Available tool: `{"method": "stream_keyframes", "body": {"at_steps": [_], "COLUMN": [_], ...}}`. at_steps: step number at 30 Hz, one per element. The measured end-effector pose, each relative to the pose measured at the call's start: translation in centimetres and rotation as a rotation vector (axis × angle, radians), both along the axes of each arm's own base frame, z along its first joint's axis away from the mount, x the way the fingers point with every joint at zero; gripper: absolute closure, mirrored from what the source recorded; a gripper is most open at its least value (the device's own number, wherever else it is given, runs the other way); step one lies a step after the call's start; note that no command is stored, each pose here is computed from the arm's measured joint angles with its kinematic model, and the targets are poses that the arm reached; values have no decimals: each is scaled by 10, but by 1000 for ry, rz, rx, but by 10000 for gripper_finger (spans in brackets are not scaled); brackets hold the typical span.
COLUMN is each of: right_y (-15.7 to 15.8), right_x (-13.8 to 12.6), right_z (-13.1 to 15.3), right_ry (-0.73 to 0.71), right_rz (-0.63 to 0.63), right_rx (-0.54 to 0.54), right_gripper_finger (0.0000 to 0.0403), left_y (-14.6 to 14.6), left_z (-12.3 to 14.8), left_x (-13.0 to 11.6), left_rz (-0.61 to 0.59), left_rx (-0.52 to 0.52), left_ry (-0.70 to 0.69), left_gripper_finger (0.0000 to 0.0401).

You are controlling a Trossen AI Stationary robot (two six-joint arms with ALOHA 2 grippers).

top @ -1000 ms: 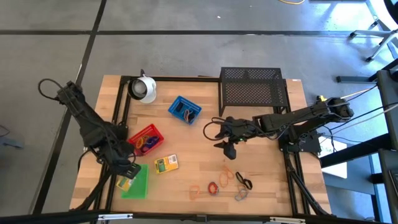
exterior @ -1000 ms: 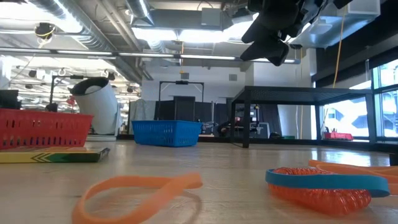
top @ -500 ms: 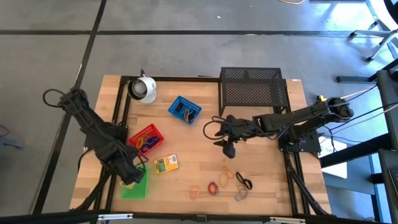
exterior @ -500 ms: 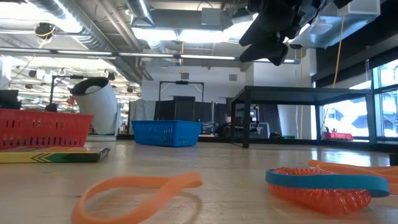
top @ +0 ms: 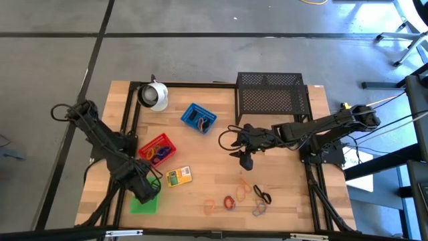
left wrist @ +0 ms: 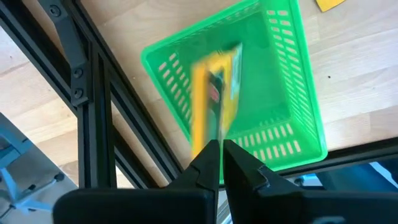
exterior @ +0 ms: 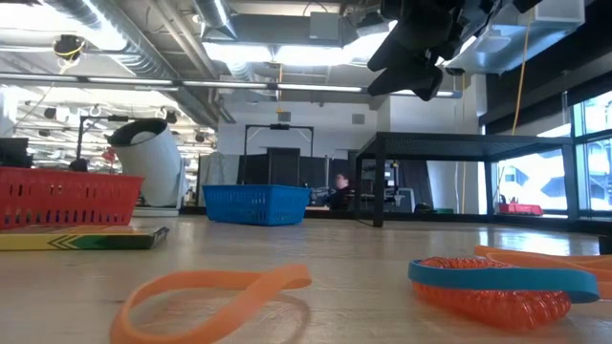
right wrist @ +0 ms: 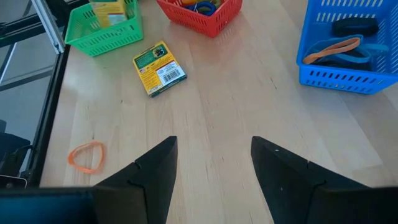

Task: Pick & Place Office Desk Supplies
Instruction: Put the yellow crayon box into the green bin, then put the orange rubber band into the blue bin

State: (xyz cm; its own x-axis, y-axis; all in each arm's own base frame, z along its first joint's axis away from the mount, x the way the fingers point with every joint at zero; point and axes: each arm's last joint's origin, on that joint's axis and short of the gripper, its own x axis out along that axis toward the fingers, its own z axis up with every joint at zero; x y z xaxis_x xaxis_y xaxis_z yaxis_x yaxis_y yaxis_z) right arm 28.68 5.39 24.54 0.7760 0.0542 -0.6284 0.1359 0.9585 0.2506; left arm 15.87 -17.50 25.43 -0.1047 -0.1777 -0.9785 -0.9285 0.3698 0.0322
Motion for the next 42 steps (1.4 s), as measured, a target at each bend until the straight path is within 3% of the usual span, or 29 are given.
{"method": "stream_keyframes", "body": {"at_steps": [12, 22, 27, 32, 42], "right_y": [0, 0, 0, 0, 0], "right_x": [0, 0, 0, 0, -1], "right_z": [0, 0, 0, 0, 0], "right_ry": [0, 0, 1, 3, 10], "right_rz": [5, 5, 0, -16, -9], "right_rx": [0, 1, 7, 27, 29], "right_gripper_finger": [195, 195, 195, 195, 195], "left_y": [4, 29, 42, 44, 39], "left_z": [5, 26, 30, 25, -12], "left_x": [-2, -2, 7, 33, 97], "left_rz": [-8, 20, 39, -85, -474], "left_rx": [-22, -72, 68, 167, 231], "left_ry": [-14, -104, -286, -474, -588], "left_gripper_finger": [311, 265, 266, 259, 221]}}
